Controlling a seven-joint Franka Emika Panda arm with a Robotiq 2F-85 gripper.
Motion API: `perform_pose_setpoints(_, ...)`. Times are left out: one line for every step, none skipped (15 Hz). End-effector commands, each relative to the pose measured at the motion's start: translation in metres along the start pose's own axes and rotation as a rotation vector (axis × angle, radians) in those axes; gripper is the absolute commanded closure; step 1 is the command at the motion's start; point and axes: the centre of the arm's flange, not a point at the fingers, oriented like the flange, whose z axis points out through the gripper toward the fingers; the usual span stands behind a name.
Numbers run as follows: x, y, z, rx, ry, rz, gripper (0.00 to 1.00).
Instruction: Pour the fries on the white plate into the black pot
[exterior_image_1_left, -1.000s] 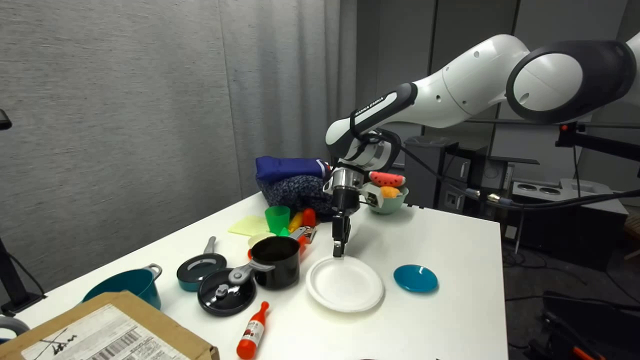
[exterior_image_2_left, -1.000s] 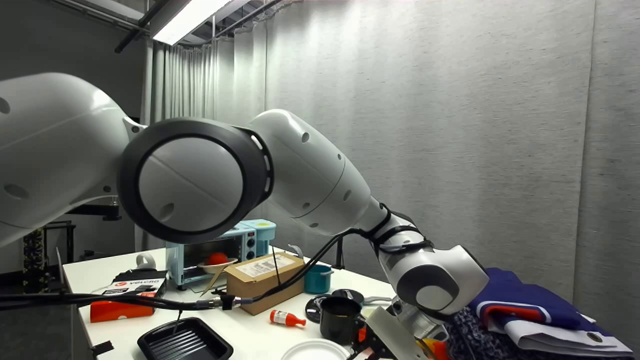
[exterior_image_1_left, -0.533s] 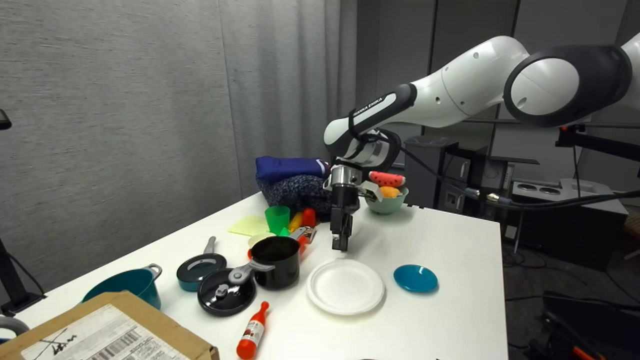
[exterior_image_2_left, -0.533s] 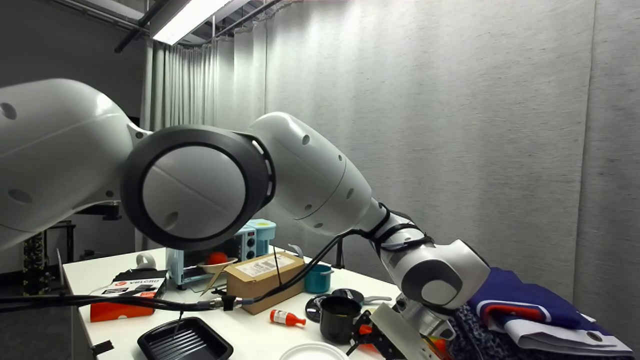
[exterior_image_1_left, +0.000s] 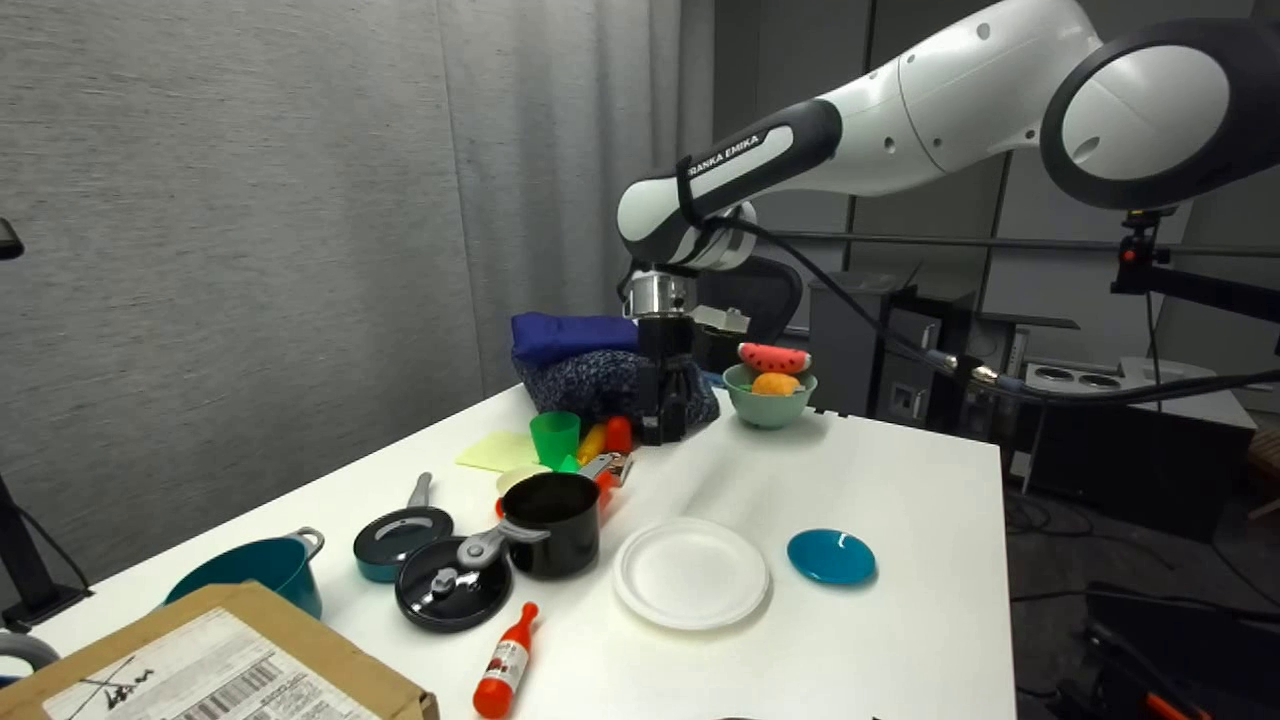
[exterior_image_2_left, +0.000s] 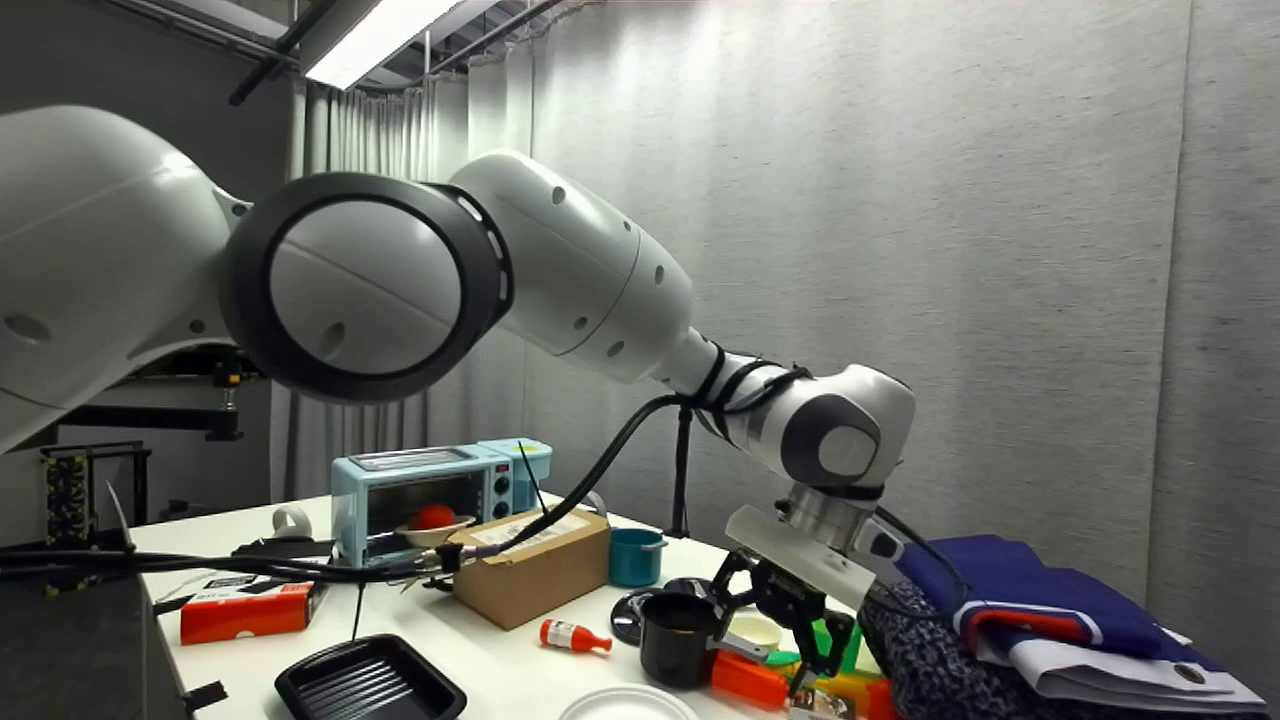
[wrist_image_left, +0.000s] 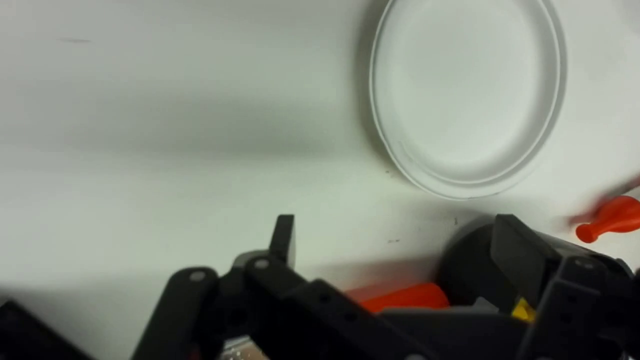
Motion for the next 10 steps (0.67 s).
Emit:
perform_pose_setpoints(0.007, -0.031, -0.031, -0.156, 0.012, 0.018, 0.0)
perform_pose_setpoints(0.01, -0.04, -0.035, -0.184, 0.021, 0.003, 0.0)
perform_pose_setpoints(0.014, -0.048, -0.04, -0.218, 0.026, -0.013, 0.0)
perform_pose_setpoints(0.017, -0.056, -0.043, -0.253, 0.033, -0.025, 0.0)
perform_pose_setpoints(0.02, -0.064, -0.046, -0.29, 0.041, -0.042, 0.0)
perform_pose_setpoints(0.022, -0.071, -0.047, -0.331, 0.055, -0.06, 0.0)
perform_pose_setpoints(0.026, -0.079, -0.048, -0.357, 0.072, -0.088, 0.0)
perform_pose_setpoints(0.03, -0.086, -0.049, -0.384, 0.086, -0.114, 0.0)
perform_pose_setpoints(0.034, -0.094, -0.049, -0.397, 0.103, -0.147, 0.0)
perform_pose_setpoints(0.038, -0.101, -0.048, -0.396, 0.111, -0.173, 0.0)
